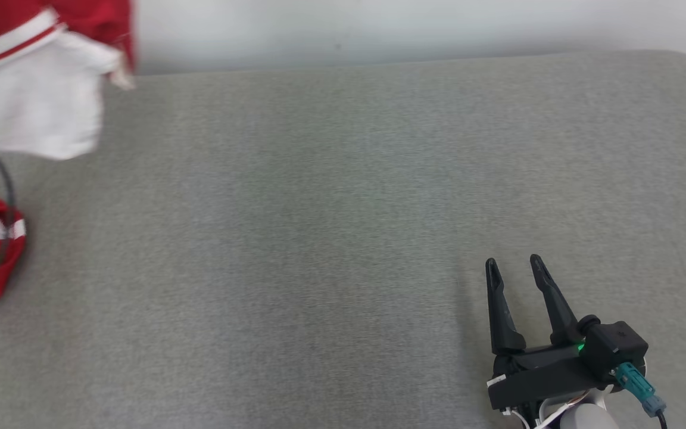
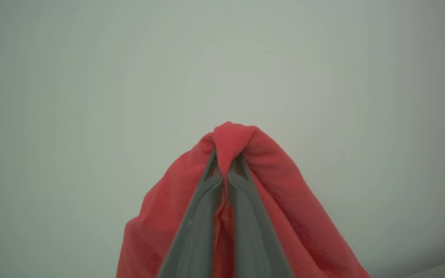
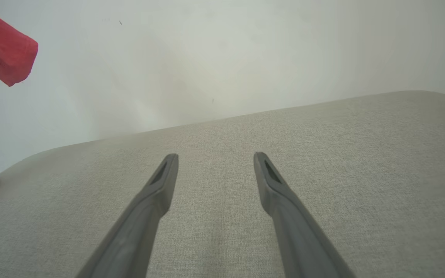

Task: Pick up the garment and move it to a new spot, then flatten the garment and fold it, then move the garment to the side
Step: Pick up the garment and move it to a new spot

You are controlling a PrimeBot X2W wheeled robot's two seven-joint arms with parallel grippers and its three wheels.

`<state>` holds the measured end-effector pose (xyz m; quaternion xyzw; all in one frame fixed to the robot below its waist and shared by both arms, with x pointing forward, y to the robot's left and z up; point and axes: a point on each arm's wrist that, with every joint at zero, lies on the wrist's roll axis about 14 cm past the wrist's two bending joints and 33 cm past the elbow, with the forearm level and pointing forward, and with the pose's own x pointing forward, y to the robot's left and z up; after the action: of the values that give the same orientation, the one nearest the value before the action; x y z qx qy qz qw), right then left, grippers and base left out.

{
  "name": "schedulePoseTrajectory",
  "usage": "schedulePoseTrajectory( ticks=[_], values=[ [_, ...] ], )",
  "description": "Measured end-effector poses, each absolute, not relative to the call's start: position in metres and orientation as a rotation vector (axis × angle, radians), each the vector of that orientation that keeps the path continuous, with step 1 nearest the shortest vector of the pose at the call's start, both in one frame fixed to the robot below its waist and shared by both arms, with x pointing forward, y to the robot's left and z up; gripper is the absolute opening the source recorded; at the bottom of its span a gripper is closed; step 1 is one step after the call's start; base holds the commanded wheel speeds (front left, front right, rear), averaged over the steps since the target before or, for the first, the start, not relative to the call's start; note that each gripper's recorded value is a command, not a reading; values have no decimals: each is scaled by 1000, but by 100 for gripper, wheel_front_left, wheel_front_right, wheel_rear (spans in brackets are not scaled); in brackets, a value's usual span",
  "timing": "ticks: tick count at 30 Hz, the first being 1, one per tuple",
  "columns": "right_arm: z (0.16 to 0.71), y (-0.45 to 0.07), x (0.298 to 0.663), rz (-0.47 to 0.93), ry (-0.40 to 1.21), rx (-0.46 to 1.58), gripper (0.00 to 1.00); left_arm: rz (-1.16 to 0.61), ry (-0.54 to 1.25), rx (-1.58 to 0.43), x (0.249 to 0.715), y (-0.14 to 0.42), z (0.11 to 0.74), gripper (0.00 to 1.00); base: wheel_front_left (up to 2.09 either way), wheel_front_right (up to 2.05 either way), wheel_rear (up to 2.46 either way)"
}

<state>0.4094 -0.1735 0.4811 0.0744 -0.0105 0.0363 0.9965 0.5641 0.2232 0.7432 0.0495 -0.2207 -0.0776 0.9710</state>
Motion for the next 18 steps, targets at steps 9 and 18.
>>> schedulePoseTrajectory(
  ticks=[9,18],
  values=[
    [485,-208,385,-30,-25,146,100,-475,-474,-21,559,73,746,0,0,0,0],
    [487,-243,357,-146,-27,134,100,-688,-307,-144,538,-31,671,0,0,0,0]
  ],
)
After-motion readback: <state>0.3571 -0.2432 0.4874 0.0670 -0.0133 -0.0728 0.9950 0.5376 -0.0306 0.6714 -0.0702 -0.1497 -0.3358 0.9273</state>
